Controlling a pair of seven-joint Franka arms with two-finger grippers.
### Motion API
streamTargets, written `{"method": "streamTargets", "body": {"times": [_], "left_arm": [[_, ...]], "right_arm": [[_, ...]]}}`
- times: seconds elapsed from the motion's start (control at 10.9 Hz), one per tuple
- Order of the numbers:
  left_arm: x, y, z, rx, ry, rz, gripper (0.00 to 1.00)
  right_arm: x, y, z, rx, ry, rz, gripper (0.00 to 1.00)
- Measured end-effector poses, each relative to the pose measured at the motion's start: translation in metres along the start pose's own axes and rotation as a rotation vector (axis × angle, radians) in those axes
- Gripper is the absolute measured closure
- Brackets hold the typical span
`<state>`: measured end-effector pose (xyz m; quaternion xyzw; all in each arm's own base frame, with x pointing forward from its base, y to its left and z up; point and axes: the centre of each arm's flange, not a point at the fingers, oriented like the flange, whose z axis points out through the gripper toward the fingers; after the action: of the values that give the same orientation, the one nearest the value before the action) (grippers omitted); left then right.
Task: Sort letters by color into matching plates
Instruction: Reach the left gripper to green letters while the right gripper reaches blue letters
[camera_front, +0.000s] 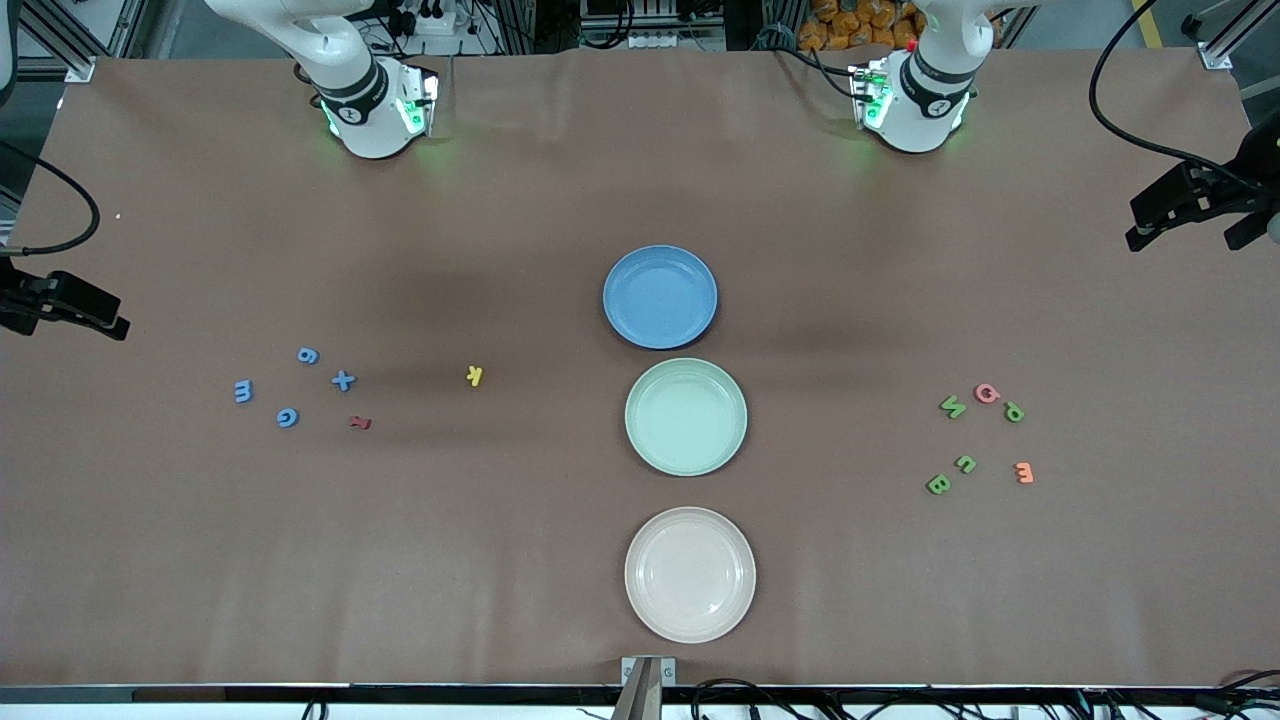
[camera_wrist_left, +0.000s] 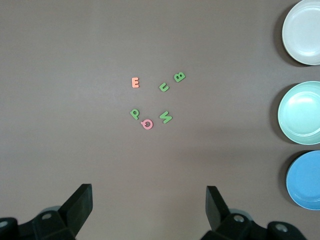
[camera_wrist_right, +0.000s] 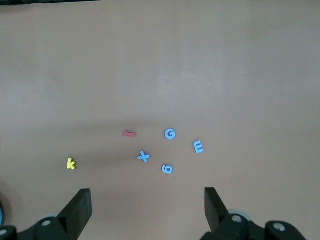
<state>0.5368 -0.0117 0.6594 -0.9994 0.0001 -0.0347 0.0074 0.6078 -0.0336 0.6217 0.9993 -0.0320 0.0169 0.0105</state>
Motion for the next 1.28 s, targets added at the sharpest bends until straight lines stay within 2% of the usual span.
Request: {"method": "streamTargets", "body": {"times": [0.37, 0.55, 0.64, 0.91, 1.28], "left_arm": [[0.000, 0.001, 0.001, 0.000, -0.003, 0.001, 0.00], [0.005, -0.001, 0.015, -0.002, -0.028, -0.001, 0.00], [0.011, -0.002, 0.030, -0.004, -0.052, -0.002, 0.00], [0.043, -0.006, 0.088, -0.016, -0.050, 0.065, 0.00], [0.067, -0.008, 0.165, -0.026, -0.048, 0.225, 0.00]], "right_arm": [[0.000, -0.004, 0.000, 0.001, 0.000, -0.007, 0.00], [0.000, -0.004, 0.000, 0.002, 0.000, -0.007, 0.00], [0.000, -0.004, 0.000, 0.002, -0.001, -0.007, 0.00], [0.000, -0.006, 0.001, 0.002, -0.002, -0.011, 0.00], [0.000, -0.010, 0.006, 0.003, -0.015, -0.017, 0.00]]}}
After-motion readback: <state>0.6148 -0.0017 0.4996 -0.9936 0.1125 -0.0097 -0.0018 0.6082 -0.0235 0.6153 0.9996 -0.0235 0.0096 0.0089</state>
